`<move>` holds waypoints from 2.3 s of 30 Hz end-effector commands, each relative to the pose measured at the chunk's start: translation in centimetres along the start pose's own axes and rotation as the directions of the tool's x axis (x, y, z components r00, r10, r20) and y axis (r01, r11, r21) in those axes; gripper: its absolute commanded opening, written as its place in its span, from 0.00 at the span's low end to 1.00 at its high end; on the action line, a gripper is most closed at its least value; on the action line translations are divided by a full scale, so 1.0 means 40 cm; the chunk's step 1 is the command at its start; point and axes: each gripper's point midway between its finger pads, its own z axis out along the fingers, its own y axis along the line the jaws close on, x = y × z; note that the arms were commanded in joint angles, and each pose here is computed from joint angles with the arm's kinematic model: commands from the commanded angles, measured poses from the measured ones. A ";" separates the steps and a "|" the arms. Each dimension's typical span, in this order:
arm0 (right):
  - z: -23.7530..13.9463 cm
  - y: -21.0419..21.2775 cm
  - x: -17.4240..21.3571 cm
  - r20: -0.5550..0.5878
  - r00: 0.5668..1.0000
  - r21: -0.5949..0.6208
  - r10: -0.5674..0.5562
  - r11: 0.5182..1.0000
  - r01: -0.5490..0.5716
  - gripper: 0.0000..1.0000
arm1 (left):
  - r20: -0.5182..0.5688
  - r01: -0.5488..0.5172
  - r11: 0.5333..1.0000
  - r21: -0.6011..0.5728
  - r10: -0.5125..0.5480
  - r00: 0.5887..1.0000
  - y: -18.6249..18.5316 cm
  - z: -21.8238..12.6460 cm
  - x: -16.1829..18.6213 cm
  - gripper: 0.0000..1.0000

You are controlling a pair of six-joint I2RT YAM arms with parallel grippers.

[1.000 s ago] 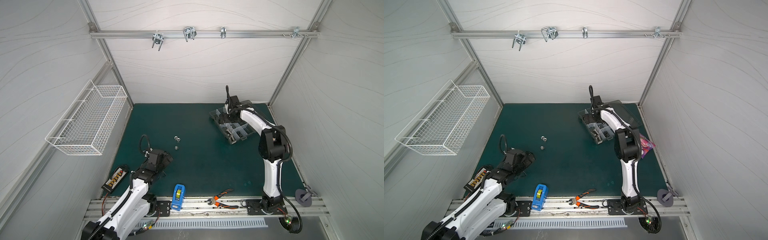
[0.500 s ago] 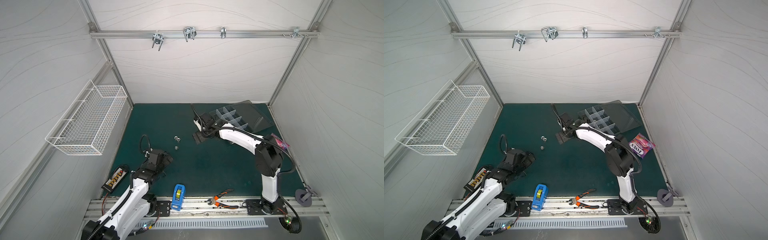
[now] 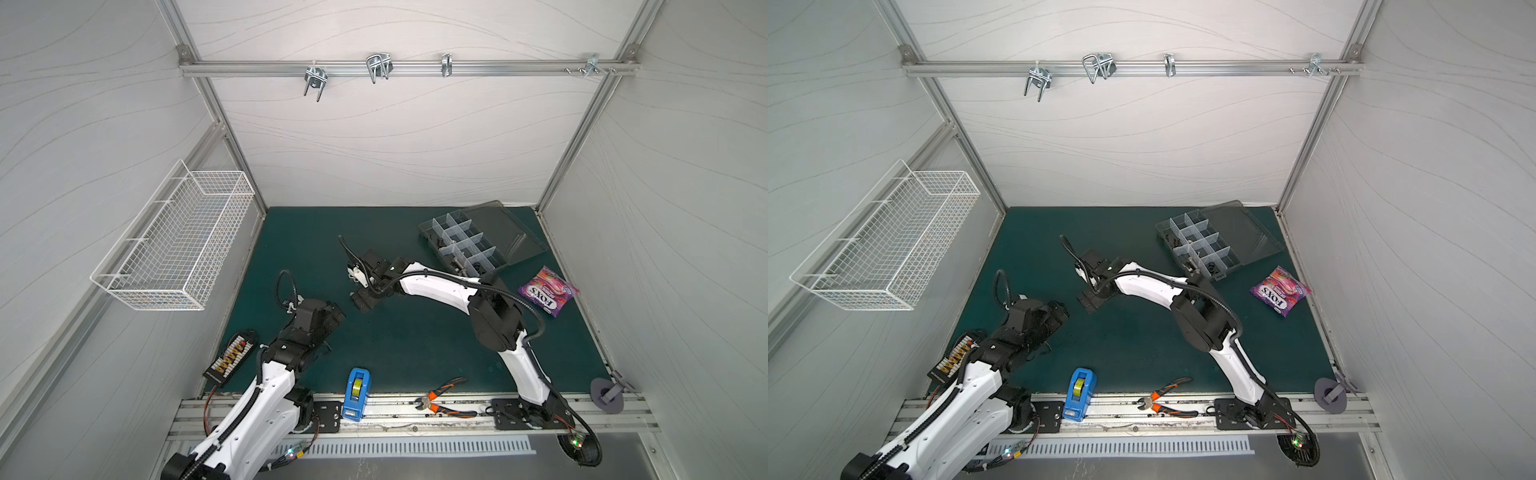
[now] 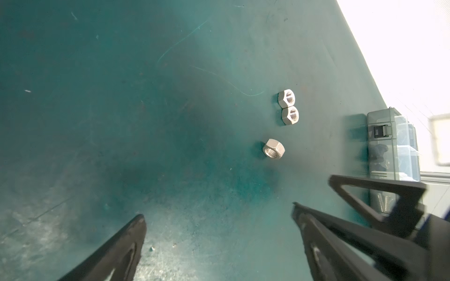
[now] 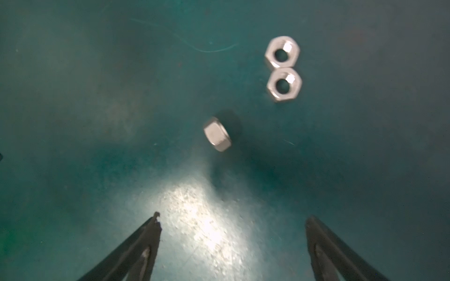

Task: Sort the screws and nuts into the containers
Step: 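Move the open right gripper back over the remaining silver nuts, then lower the right gripper and close it on the single silver nut, then lift the nut with the right gripper and carry it to the organizer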

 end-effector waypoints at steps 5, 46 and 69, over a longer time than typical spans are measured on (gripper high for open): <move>0.059 0.035 0.002 -0.047 0.998 -0.046 -0.042 0.998 0.040 0.83 | 0.023 0.018 1.000 -0.012 -0.017 1.000 0.004 -0.001 -0.013 0.99; 0.220 0.002 0.044 -0.183 0.966 -0.020 -0.183 0.983 0.183 0.19 | -0.019 0.007 1.000 -0.008 -0.007 1.000 -0.003 0.016 0.005 0.99; 0.148 0.010 0.027 -0.146 0.983 -0.033 -0.107 0.994 0.104 0.00 | -0.023 -0.005 1.000 -0.003 0.005 1.000 -0.028 0.020 -0.006 0.99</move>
